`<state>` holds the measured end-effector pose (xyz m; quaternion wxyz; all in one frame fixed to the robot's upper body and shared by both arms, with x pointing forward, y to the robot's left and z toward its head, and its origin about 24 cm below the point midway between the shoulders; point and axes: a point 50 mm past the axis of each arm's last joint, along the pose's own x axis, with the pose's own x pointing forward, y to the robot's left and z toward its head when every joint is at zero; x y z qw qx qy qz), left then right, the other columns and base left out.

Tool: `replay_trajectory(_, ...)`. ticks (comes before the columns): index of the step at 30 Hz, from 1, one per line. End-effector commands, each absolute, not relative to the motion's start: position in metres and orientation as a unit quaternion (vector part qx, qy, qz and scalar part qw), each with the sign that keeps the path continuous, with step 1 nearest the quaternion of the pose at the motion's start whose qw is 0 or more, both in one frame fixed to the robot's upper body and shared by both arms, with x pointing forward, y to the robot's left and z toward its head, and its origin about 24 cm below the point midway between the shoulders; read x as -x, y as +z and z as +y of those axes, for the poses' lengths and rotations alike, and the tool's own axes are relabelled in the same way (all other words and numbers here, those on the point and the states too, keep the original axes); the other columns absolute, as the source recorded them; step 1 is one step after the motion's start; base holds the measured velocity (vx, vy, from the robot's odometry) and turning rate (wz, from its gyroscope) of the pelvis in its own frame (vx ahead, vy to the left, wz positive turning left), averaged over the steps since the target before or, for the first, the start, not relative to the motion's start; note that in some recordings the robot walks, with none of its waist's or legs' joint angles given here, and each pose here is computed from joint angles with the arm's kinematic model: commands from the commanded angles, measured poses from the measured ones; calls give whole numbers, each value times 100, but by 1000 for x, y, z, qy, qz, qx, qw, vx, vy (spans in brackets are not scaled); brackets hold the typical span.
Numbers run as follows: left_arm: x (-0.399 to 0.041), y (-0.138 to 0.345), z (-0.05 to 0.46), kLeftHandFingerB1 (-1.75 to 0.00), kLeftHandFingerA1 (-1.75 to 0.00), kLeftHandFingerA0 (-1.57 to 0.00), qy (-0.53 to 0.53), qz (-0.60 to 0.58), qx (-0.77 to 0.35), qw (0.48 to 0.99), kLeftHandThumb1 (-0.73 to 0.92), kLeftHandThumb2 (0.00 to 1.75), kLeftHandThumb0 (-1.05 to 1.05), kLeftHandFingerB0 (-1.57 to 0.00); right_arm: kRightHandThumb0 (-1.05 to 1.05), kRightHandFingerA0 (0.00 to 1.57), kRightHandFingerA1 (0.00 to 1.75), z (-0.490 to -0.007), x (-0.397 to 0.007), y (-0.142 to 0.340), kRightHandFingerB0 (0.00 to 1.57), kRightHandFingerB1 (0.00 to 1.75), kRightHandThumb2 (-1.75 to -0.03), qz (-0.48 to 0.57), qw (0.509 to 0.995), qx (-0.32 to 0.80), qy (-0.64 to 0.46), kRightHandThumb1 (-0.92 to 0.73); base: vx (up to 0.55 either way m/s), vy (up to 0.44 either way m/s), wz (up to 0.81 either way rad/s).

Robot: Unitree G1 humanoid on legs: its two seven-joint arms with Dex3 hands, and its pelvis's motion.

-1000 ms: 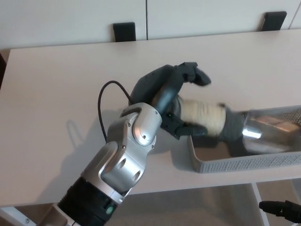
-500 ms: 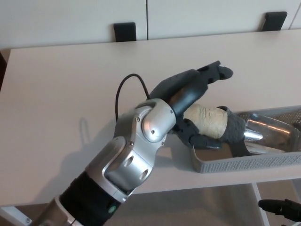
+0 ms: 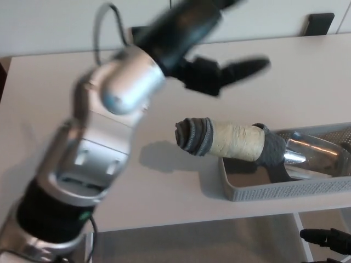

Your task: The robot walks towards a desk on which a shovel is kept on the left hand side and a container is kept on the right hand side. The robot picks up the shovel using its left hand and places it in the container.

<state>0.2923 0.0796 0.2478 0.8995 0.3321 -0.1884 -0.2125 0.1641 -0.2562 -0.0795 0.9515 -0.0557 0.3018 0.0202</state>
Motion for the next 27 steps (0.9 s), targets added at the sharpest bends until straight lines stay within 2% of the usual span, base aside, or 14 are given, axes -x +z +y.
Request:
replay_trajectory(1, -174, 328, 173, -13, -4, 0, -198, -338, -326, 860, 62, 108, -95, 0, -21, 81, 68, -271, -147, -85, 60, 58, -58, 331, 940, 77, 27, -42, 0, 0, 0)
replay_trajectory(5, -139, 273, 205, -22, -22, -3, -327, -240, -301, 863, 57, 72, -97, -5, -16, 81, 65, -274, -140, -88, 62, 55, -52, 340, 936, 87, 29, -44, 0, 0, 0)
replay_trajectory(7, -118, 243, 210, -13, -12, -5, -389, -208, -249, 862, 52, 92, -85, -10, -17, 79, 65, -273, -138, -90, 61, 55, -52, 341, 936, 78, 29, -44, 0, 0, 0)
replay_trajectory(8, -106, 226, 217, -27, -30, -1, -421, -165, -208, 867, 63, 60, -88, -4, -18, 77, 65, -273, -138, -89, 60, 55, -52, 342, 936, 77, 31, -43, 0, 0, 0)
replay_trajectory(12, -73, 195, 247, -29, -28, -6, -468, -56, -126, 873, 59, 99, -97, -5, -16, 78, 64, -272, -138, -90, 60, 54, -53, 344, 935, 84, 26, -46, 0, 0, 0)
replay_trajectory(13, -61, 188, 261, -47, -48, 0, -470, -26, -97, 877, 14, 86, -39, 0, -19, 79, 68, -273, -138, -91, 60, 58, -58, 345, 934, 87, 23, -44, 0, 0, 0)
replay_trajectory(14, -49, 181, 275, -47, -48, 0, -465, -9, -67, 883, 14, 86, -39, 0, -19, 79, 68, -275, -139, -91, 60, 58, -58, 345, 934, 86, 18, -44, 0, 0, 0)
replay_trajectory(15, -48, 181, 279, -29, -28, -17, -461, -5, -60, 885, 64, 61, -95, -19, -20, 80, 68, -277, -140, -91, 61, 58, -58, 345, 935, 86, 15, -44, 0, 0, 0)
replay_trajectory(16, -45, 182, 288, -47, -49, 0, -456, 4, -47, 889, 16, 88, -40, 0, -22, 79, 68, -279, -140, -91, 60, 58, -59, 345, 935, 84, 11, -42, 0, 0, 0)
replay_trajectory(19, -42, 192, 303, -48, -48, 0, -453, 14, -52, 890, 18, 90, -40, 0, -18, 79, 68, -281, -136, -92, 61, 58, -58, 348, 934, 79, 5, -43, 0, 0, 0)
replay_trajectory(20, -41, 196, 309, -28, -28, -19, -448, 19, -53, 892, 69, 62, -101, -19, -20, 78, 67, -280, -135, -92, 61, 57, -59, 350, 933, 87, 8, -44, 0, 0, 0)
replay_trajectory(24, -40, 203, 313, -28, -29, -21, -450, 37, -76, 889, 72, 63, -99, -19, -18, 77, 66, -281, -134, -93, 59, 56, -57, 352, 932, 85, 5, -45, 0, 0, 0)
replay_trajectory(25, -40, 206, 315, -36, -41, -17, -446, 37, -87, 890, 57, 101, -96, -10, -18, 77, 66, -280, -134, -93, 60, 57, -57, 351, 933, 84, 5, -44, 0, 0, 0)
replay_trajectory(27, -40, 207, 317, -37, -42, -17, -446, 31, -98, 889, 57, 101, -94, -9, -19, 78, 66, -280, -134, -94, 60, 57, -57, 351, 933, 83, 3, -44, 0, 0, 0)
